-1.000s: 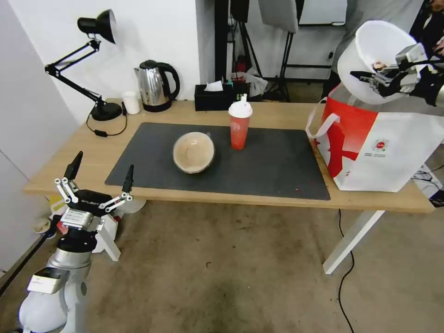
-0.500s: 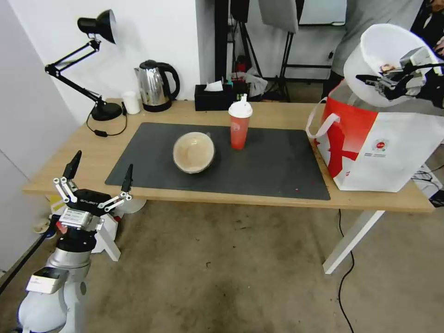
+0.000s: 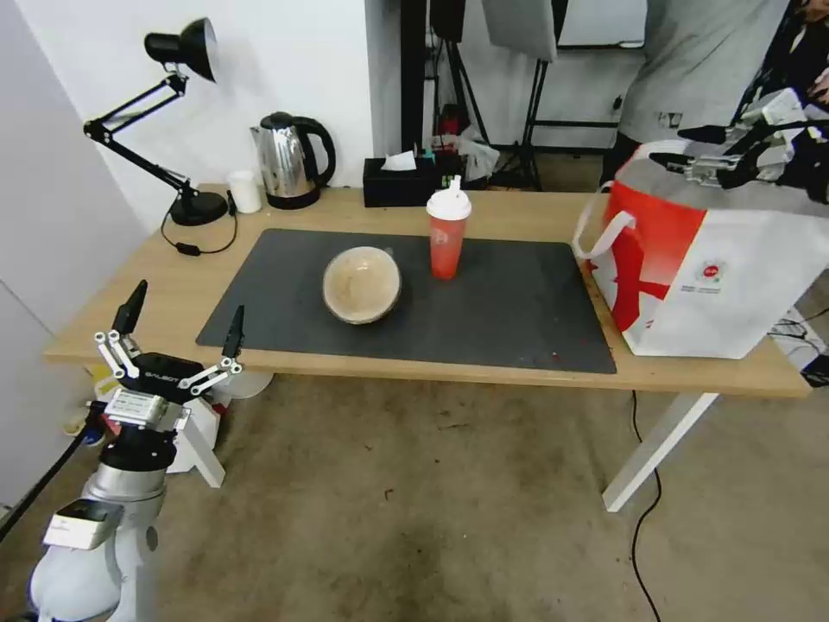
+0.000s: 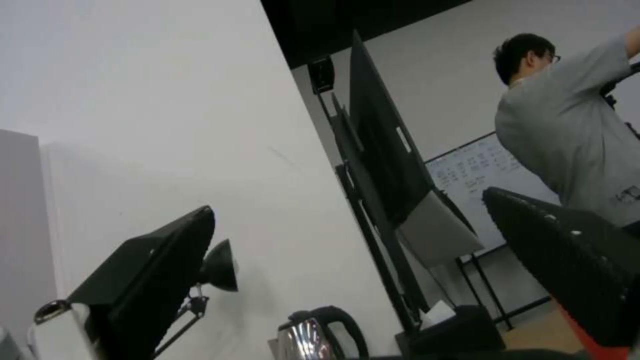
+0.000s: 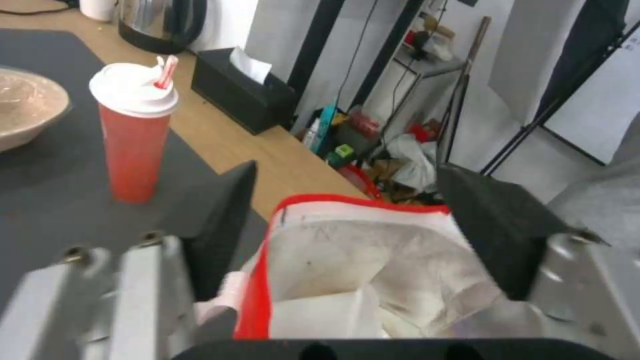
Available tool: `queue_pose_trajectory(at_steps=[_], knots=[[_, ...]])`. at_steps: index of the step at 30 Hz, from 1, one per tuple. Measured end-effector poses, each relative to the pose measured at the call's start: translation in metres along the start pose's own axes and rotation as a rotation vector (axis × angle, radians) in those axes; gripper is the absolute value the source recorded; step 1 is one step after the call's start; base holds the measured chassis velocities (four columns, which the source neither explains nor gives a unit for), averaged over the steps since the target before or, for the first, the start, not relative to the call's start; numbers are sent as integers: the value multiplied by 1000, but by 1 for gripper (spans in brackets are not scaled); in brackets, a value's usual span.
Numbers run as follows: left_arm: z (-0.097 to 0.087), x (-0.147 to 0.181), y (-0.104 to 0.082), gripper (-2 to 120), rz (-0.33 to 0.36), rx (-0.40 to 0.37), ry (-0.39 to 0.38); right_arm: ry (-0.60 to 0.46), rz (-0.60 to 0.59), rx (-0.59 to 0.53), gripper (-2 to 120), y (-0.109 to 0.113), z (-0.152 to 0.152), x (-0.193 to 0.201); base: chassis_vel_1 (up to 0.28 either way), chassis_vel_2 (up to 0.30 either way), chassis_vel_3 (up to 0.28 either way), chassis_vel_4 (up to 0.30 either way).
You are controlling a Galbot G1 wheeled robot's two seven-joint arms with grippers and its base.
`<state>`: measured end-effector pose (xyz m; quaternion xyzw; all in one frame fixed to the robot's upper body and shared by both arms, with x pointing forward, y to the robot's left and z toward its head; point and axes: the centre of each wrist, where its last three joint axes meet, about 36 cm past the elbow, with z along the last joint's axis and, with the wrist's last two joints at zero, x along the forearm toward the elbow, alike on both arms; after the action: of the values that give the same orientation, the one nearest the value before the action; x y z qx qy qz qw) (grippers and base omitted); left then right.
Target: Pick up the trash from the table and place it into the takeout bag.
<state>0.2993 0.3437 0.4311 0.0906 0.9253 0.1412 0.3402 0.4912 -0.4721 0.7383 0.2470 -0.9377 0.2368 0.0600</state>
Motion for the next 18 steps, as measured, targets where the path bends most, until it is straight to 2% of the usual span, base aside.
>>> queue_pose_trajectory(at_steps=[2,3,5,8,10,14,18], knots=[[0,-1,0,100,1,0,-1,2,-1,0,80,0,0,0,0,0,0,0],[0,-1,0,100,1,0,-1,2,-1,0,80,0,0,0,0,0,0,0],[0,-1,1,100,2,0,-1,4,-2,2,92,1,0,0,0,0,0,0],[1,-1,1,100,1,0,-2,-2,-9,6,99,5,-3,-1,0,0,0,0],[1,-2,1,100,1,1,-2,-11,-12,6,100,9,-6,-1,0,0,0,0],[2,-3,-2,100,-2,7,-4,-75,-23,-23,100,39,-31,-2,0,0,0,0],[2,-3,-2,100,-5,9,-4,-113,-20,-39,100,56,-42,-2,0,0,0,0]])
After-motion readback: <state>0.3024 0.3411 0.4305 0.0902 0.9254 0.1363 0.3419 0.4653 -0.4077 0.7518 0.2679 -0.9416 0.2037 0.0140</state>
